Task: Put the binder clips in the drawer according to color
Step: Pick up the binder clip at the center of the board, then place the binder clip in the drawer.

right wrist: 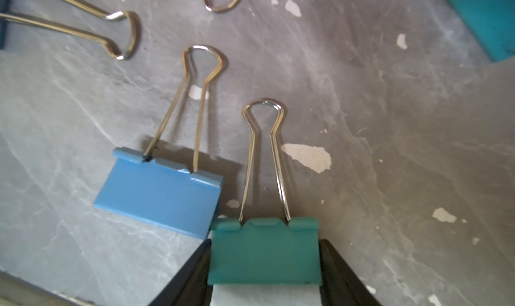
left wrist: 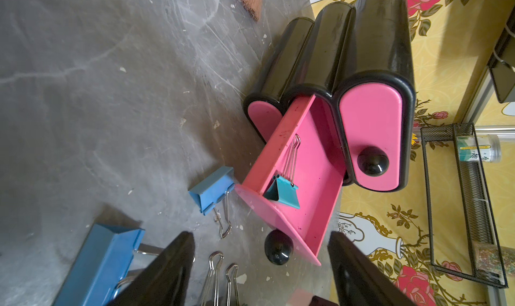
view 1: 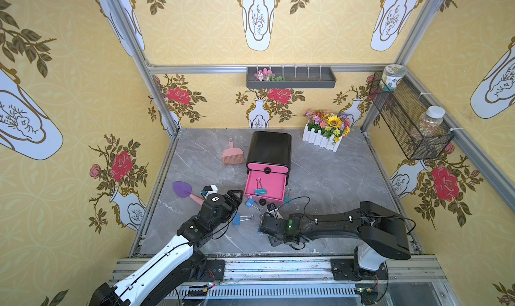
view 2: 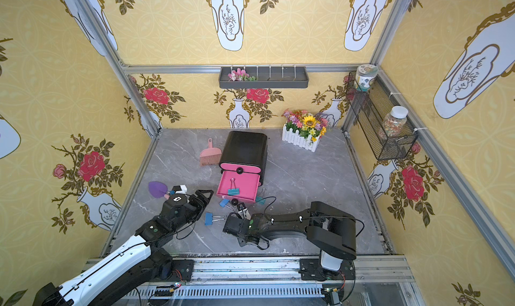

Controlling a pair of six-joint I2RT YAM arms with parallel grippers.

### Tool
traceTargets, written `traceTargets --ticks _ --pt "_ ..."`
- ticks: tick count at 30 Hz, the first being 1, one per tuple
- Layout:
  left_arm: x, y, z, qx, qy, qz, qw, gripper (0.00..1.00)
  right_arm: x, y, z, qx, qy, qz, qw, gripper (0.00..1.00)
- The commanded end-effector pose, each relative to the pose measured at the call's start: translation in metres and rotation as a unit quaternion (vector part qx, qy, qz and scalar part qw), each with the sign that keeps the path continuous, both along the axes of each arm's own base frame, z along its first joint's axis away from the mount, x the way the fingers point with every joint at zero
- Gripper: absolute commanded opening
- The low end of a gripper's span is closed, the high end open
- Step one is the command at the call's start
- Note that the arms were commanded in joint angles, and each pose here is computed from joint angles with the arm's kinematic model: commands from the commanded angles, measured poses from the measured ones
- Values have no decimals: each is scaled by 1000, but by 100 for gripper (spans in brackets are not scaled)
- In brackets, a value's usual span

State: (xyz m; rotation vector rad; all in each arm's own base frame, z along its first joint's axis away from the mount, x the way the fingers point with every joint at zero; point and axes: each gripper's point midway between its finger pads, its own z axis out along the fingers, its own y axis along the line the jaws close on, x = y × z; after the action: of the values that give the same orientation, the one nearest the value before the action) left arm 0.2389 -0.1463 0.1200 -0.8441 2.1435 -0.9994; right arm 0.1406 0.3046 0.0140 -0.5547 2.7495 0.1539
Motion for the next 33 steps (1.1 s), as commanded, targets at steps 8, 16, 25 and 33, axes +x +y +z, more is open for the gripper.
traceTargets --ticks 8,16,25,33 --pt "1 -1 -1 -2 -1 -1 1000 81 -7 -14 22 5 -7 -3 1000 45" --pt "7 -5 2 -6 -6 -3 1000 81 -33 -39 60 23 -10 33 999 43" --pt "12 -7 7 -11 -12 -5 1000 81 2 -49 141 74 -66 47 994 44" --pt "9 -4 8 -14 -11 0 1000 81 82 -22 153 116 -59 61 990 41"
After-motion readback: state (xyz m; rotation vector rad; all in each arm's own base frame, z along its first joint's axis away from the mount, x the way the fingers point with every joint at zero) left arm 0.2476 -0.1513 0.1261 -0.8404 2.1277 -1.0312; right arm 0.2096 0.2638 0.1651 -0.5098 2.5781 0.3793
